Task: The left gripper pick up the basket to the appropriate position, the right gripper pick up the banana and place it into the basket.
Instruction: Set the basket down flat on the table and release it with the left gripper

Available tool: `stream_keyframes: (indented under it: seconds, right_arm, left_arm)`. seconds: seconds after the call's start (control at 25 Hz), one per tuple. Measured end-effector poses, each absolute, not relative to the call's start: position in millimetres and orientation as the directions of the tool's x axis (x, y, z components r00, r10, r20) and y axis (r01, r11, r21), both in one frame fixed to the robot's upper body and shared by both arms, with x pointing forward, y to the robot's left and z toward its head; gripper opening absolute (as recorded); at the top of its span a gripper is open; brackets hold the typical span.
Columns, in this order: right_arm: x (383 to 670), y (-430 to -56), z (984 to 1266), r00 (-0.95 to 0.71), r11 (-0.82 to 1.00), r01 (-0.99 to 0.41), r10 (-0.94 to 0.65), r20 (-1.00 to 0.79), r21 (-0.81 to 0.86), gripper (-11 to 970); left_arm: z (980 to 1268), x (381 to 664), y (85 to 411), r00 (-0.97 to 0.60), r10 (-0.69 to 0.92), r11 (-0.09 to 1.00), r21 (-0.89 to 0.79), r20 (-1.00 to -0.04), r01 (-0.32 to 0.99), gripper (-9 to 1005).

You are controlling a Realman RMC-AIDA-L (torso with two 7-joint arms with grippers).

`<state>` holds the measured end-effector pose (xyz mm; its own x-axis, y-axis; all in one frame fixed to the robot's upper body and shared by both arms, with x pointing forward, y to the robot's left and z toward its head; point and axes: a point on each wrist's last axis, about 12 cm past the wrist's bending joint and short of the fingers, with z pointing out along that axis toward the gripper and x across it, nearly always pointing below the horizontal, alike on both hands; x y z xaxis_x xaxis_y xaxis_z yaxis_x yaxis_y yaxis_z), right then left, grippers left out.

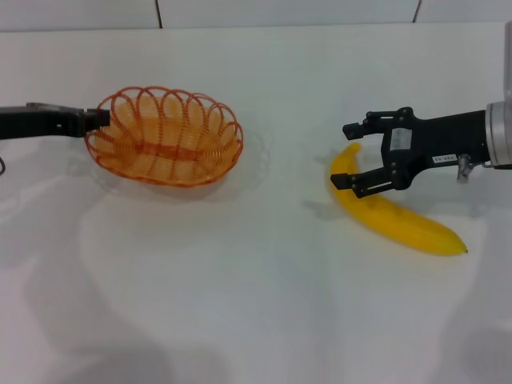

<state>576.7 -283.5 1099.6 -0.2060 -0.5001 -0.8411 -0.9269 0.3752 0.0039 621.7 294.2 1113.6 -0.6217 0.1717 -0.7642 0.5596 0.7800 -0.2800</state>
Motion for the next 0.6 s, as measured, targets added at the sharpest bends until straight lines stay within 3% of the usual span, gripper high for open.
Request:
stream_keyframes:
  seconds: [0.6]
  right_arm:
    - [577.7, -281.2, 1099.9, -0.205, 0.374, -0.927, -0.499, -0.842, 0.004, 902]
  left_arm:
    - [1093.2, 618.6, 284.7, -0.65, 0.159, 0.784, -0.305, -0.743, 0.54, 59]
